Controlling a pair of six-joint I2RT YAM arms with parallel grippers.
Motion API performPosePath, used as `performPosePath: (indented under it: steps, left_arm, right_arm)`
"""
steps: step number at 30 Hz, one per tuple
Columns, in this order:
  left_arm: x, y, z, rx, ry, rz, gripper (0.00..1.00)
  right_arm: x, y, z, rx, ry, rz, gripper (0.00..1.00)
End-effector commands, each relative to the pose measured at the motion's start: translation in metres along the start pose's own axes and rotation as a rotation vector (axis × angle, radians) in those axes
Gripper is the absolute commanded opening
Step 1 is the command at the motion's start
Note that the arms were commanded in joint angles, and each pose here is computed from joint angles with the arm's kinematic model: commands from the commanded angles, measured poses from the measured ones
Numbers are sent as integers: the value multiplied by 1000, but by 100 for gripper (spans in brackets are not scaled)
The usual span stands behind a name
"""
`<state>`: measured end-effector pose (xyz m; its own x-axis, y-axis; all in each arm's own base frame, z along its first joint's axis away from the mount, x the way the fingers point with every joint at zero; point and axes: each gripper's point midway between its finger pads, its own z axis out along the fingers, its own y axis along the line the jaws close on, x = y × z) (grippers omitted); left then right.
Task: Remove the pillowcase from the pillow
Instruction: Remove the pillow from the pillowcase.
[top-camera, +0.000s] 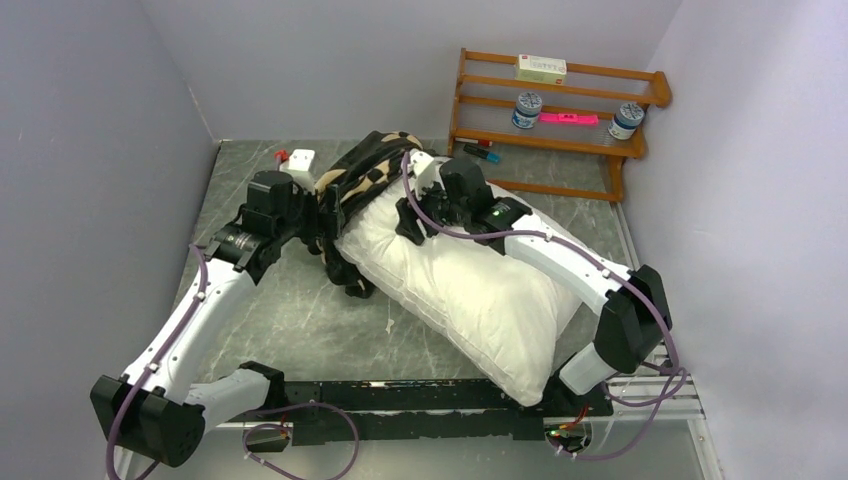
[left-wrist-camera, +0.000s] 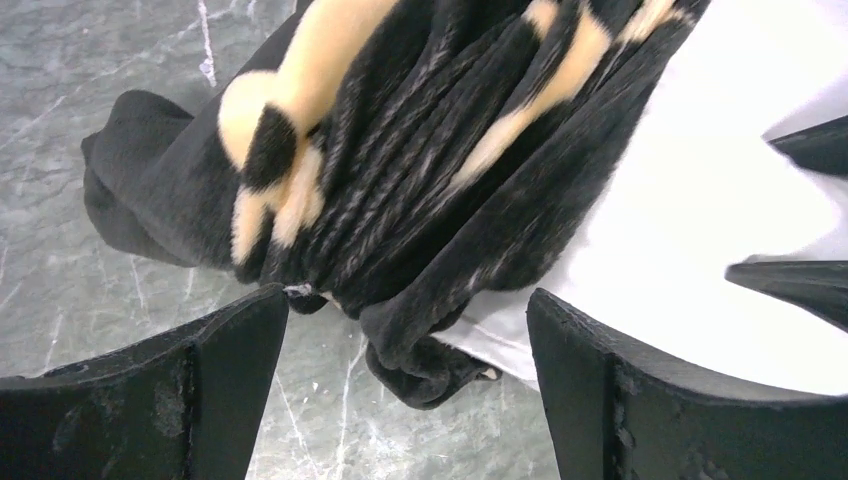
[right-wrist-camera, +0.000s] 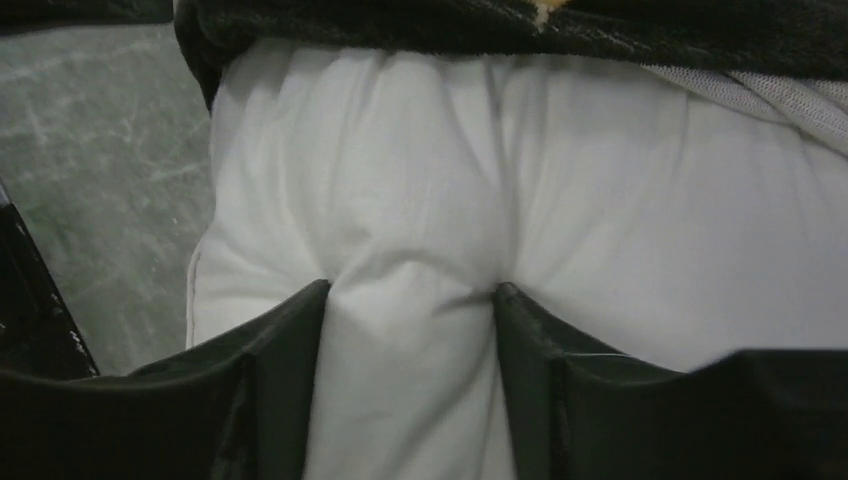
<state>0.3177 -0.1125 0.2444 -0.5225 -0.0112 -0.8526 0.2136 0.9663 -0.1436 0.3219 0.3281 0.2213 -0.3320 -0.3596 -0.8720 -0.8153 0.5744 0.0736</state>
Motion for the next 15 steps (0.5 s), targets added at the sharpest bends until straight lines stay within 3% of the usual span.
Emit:
performPosePath:
  steps: [1, 3, 5, 6, 15]
  left_arm:
    - [-14, -13, -3, 64, -24, 25, 95]
    - [-21, -14, -2, 66, -36, 27, 95]
    - [-28, -19, -1, 87, -45, 31, 96]
    - [-30, -21, 1, 97, -45, 32, 96]
    - [-43, -51, 19, 143, -21, 116, 96]
  right_arm:
    - [23, 12, 4, -40, 35, 13, 51]
    - [31, 19, 1, -56, 48, 10, 24]
    - [37, 25, -2, -69, 56, 10, 5]
    - [39, 28, -3, -75, 56, 11, 0]
    - [52, 58, -17, -138, 51, -21, 0]
